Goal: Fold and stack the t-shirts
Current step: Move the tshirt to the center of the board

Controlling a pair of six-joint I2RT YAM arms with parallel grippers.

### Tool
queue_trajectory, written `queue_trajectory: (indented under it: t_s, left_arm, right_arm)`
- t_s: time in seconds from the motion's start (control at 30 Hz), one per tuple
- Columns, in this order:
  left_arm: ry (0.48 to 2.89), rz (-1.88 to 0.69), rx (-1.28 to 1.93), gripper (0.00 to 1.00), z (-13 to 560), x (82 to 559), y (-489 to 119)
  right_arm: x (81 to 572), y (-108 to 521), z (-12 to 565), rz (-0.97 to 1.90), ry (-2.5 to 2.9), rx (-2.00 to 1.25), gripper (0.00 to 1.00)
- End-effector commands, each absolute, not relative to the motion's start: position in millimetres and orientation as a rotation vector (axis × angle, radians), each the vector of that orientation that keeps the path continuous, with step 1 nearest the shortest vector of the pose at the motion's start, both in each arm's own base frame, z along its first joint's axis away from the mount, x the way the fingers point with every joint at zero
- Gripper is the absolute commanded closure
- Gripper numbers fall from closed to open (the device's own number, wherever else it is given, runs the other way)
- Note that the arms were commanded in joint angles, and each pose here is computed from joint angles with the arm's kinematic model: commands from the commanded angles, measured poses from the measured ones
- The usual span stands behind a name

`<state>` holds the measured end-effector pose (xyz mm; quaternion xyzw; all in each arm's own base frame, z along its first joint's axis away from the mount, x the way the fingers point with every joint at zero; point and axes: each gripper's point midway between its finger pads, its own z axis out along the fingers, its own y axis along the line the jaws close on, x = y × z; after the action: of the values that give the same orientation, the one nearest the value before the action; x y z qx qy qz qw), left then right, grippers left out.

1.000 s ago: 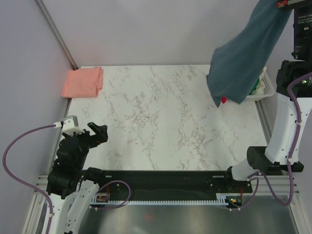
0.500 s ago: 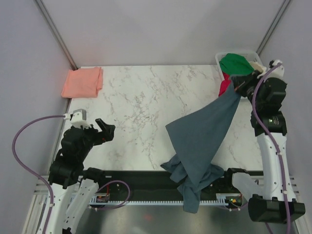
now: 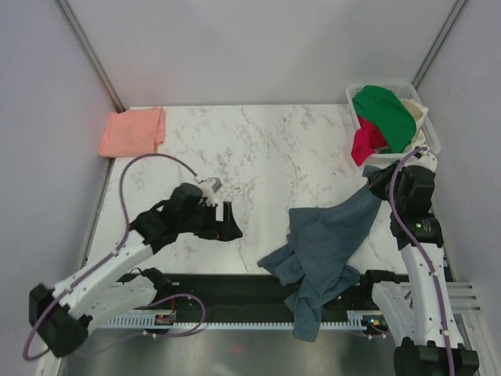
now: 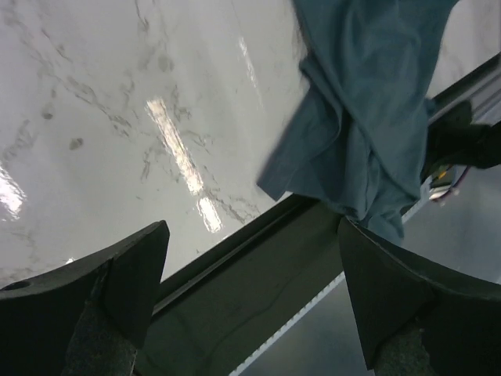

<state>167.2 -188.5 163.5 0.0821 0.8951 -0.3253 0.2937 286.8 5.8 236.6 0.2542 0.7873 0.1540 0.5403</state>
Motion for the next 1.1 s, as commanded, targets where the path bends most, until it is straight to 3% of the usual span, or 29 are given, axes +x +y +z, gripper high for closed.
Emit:
queue_trajectory:
  t_s: [0.0,0.4,0.83,0.9,0.93,0.97,1.0,1.07]
  left_arm:
    - [2.526,-0.795,0.247,0.05,125,154,-222]
    - [2.642,-0.848,0.423,0.18,61,111,-293]
    - [2.712,-0.685,0.418,0.33,16,118,-304]
    - [2.697,-0.699,0.426,0.45,16,120,-310]
    - [2.701,-0.702,0.441,0.56,13,119,-312]
    - [2.695,-0.717,0.45,0.86,15,120,-316]
    - [2.689,-0.715,0.466,0.98,17,121,-317]
    - [2.636,-0.706,0.46,0.98,34,131,-320]
  right_arm:
    - [289,6,238,0.364,1.863,0.573,1.0]
    - [267,19,203,0.415,1.946,0.549,1.0]
    - [259,22,193,0.416,1.978,0.522,1.0]
    - [258,22,191,0.413,1.985,0.52,1.0]
    - [257,23,190,0.414,1.989,0.517,1.0]
    - [257,23,189,0.417,1.992,0.517,1.0]
    - [257,24,190,0.419,1.99,0.515,1.0]
    - [256,26,193,0.435,1.988,0.508,1.0]
